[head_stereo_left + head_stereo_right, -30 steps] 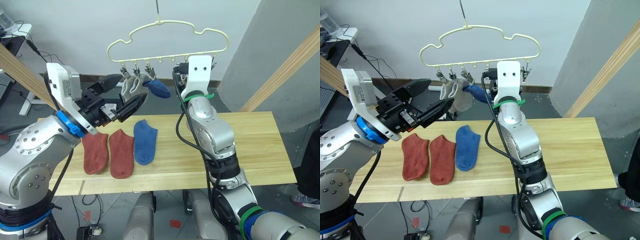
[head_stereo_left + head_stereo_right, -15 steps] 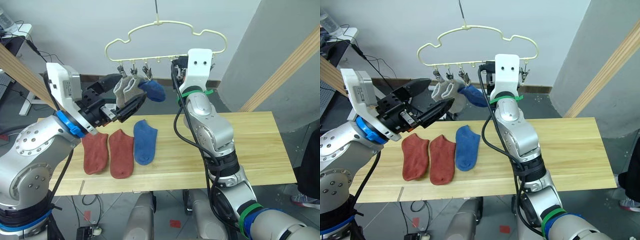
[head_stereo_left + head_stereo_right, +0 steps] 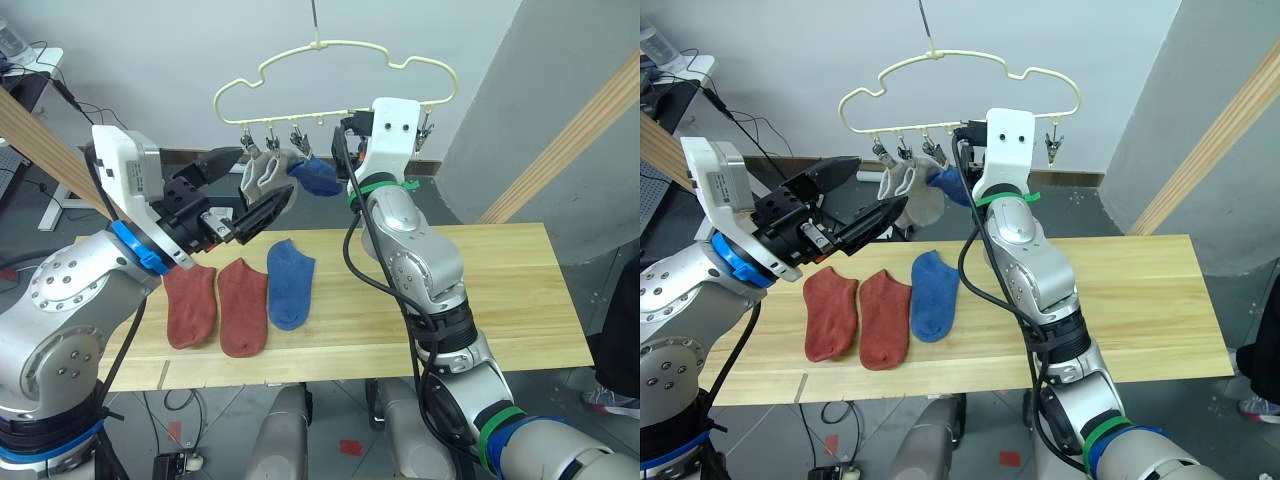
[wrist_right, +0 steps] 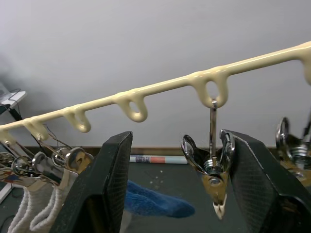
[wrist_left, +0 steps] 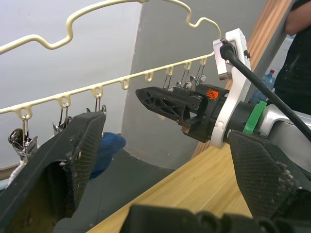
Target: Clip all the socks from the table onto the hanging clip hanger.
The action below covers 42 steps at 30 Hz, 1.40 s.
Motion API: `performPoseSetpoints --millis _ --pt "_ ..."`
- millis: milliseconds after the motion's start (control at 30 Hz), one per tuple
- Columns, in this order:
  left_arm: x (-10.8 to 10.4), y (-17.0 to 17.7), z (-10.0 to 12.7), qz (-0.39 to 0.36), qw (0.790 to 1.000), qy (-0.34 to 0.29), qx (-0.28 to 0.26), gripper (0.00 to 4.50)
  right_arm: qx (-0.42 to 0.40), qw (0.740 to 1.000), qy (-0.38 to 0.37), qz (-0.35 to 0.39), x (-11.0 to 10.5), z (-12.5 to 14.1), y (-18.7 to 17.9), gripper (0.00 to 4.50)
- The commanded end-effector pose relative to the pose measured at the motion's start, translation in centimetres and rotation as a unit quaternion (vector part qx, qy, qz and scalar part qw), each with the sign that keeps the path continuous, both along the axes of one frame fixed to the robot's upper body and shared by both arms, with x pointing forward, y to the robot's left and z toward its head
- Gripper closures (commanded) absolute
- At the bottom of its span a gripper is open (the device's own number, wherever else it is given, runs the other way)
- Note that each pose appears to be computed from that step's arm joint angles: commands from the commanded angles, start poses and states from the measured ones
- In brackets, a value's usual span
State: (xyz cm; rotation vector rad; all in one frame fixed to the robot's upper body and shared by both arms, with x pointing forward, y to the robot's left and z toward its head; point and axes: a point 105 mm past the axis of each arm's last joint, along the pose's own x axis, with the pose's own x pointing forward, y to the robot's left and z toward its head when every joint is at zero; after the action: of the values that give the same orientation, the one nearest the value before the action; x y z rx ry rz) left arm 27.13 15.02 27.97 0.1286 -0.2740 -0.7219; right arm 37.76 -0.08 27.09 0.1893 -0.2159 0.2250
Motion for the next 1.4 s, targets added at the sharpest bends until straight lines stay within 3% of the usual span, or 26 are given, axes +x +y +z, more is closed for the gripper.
performPoseSetpoints --millis 33,667,800,900,1033,1400 --pt "-0.73 -0.40 0.63 -0.004 1.000 -0.025 0.009 0.00 0.083 0.991 -0.038 0.094 -3.64 4.25 5.38 1.51" --pt "-0.77 -0.34 0.50 -0.004 1.000 -0.025 0.009 0.00 0.084 0.990 -0.045 0.109 -3.83 4.40 5.61 1.51" --pt "-0.74 -0.33 0.48 -0.004 1.000 -0.024 0.008 0.00 0.082 0.990 -0.045 0.107 -3.76 4.38 5.53 2.45" --pt "-0.78 -0.35 0.47 -0.004 1.000 -0.023 0.008 0.00 0.082 0.990 -0.046 0.107 -3.81 4.41 5.53 3.63" --pt "-0.77 -0.43 0.42 -0.005 1.000 -0.022 0.006 0.00 0.082 0.990 -0.049 0.107 -3.85 4.48 5.49 4.41" --pt "-0.52 -0.23 -0.19 0.005 0.999 -0.016 0.027 0.00 0.076 0.987 -0.037 0.136 -3.48 3.95 5.18 4.49"
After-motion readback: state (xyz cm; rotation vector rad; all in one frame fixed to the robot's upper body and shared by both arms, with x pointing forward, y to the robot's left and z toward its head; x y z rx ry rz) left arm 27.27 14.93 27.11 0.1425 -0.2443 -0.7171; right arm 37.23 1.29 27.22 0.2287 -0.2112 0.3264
